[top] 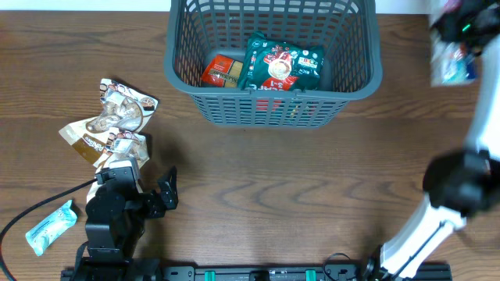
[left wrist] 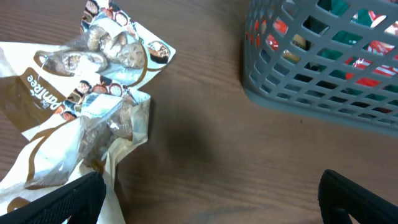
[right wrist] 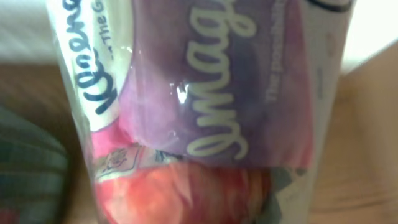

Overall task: Pack container
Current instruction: 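Carry the tissue strip with the right gripper and drop it into the basket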

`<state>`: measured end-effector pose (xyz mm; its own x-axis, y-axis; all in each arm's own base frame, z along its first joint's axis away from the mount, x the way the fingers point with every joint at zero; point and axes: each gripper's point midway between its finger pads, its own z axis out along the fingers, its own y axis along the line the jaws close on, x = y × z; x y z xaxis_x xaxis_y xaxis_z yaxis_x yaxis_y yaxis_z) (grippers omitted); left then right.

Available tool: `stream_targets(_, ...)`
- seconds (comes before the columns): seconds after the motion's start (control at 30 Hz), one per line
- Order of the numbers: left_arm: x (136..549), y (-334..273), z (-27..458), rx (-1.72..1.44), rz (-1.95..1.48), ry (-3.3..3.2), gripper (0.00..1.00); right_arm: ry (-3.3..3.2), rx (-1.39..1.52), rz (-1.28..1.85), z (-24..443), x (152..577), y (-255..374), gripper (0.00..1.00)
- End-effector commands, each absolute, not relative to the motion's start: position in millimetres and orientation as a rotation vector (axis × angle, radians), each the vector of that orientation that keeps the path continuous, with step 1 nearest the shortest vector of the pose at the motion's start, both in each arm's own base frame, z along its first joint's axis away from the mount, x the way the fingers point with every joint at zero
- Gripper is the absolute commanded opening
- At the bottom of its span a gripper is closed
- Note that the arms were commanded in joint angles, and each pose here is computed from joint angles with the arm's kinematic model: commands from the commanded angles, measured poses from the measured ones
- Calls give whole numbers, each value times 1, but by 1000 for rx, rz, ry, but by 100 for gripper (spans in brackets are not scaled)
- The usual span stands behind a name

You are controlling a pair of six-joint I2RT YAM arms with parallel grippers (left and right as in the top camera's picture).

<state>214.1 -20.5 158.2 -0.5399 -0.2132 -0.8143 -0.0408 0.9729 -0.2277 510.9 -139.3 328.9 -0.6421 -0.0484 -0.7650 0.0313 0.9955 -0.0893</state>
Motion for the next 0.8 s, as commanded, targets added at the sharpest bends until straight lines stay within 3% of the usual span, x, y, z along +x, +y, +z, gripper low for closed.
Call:
stream_targets(0.0,214,-21,167,-188,-241,2117,99,2035,-191,-109,434,470,-78,1)
stream_targets(0.17,214,-21,167,-188,-240,2120,99,1804,-637,2,489,422,30,1)
stream_targets(0.37,214,-21,167,-188,-240,2120,99,1575,-1090,155,488,386,137,1)
stream_targets(0.57,214,-21,167,-188,-240,2120,99,1508,-1396,243,433,391,200,1)
stream_targets(0.77,214,-21,167,-188,-240,2120,99,1687,-1521,384,337,425,224,1)
